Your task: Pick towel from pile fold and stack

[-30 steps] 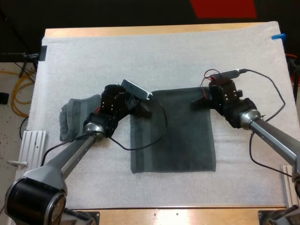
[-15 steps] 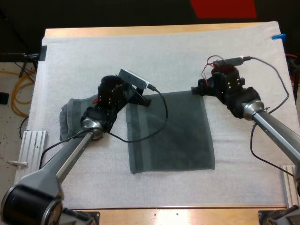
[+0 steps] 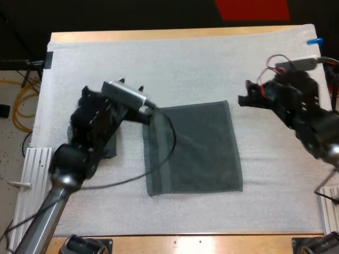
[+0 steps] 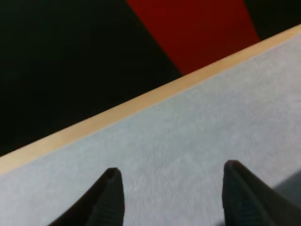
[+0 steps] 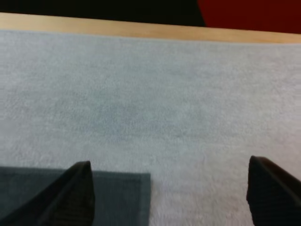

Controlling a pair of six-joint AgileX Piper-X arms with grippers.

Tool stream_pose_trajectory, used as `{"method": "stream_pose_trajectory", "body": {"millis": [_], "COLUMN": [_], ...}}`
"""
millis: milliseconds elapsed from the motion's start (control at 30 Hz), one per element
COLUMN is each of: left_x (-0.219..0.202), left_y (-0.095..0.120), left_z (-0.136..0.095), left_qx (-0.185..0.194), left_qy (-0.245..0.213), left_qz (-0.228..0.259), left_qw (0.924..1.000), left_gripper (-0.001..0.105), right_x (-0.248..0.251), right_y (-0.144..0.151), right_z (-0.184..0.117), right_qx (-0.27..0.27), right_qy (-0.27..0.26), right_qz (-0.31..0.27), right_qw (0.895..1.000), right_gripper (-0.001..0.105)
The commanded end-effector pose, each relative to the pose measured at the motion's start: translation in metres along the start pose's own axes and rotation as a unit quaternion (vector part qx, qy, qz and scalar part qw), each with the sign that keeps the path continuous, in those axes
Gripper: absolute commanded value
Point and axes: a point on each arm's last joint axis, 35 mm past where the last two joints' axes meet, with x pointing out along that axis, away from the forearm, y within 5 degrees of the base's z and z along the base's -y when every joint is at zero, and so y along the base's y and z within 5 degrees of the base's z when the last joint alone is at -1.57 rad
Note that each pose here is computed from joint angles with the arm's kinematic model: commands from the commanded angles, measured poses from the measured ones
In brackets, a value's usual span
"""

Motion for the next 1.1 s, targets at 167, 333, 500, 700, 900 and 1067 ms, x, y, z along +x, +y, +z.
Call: {"method": "stream_pose_trajectory", "body": {"millis": [167, 333, 500, 700, 900, 1067], "left_x": [-0.061, -0.097, -0.120, -0.131, -0.122, -0.112], "left_y": [0.000, -0.001, -0.002, -0.001, -0.001, -0.003], "left_z": [-0.005, -0.017, -0.030, -0.045, -0.069, -0.091], "left_qx": [-0.013, -0.036, -0.060, -0.063, -0.084, -0.115], "left_qy": [0.040, 0.077, 0.119, 0.161, 0.213, 0.248], "left_qz": [0.001, -0.011, -0.032, -0.028, -0.035, -0.054], "left_qw": [0.9991, 0.9963, 0.9906, 0.9845, 0.9729, 0.9604], "left_gripper": [0.046, 0.046, 0.046, 0.046, 0.046, 0.046], "right_x": [-0.065, -0.098, -0.109, -0.101, -0.071, -0.032], "right_y": [-0.011, -0.010, -0.007, 0.003, 0.021, 0.038], "right_z": [-0.011, -0.034, -0.069, -0.112, -0.154, -0.188], "right_qx": [0.022, 0.057, 0.083, 0.102, 0.159, 0.207], "right_qy": [0.007, 0.005, 0.033, 0.094, 0.178, 0.246], "right_qz": [0.009, 0.028, 0.039, 0.068, 0.140, 0.183], "right_qw": [1.000, 0.998, 0.995, 0.988, 0.961, 0.929], "right_gripper": [0.065, 0.065, 0.065, 0.065, 0.065, 0.065]}}
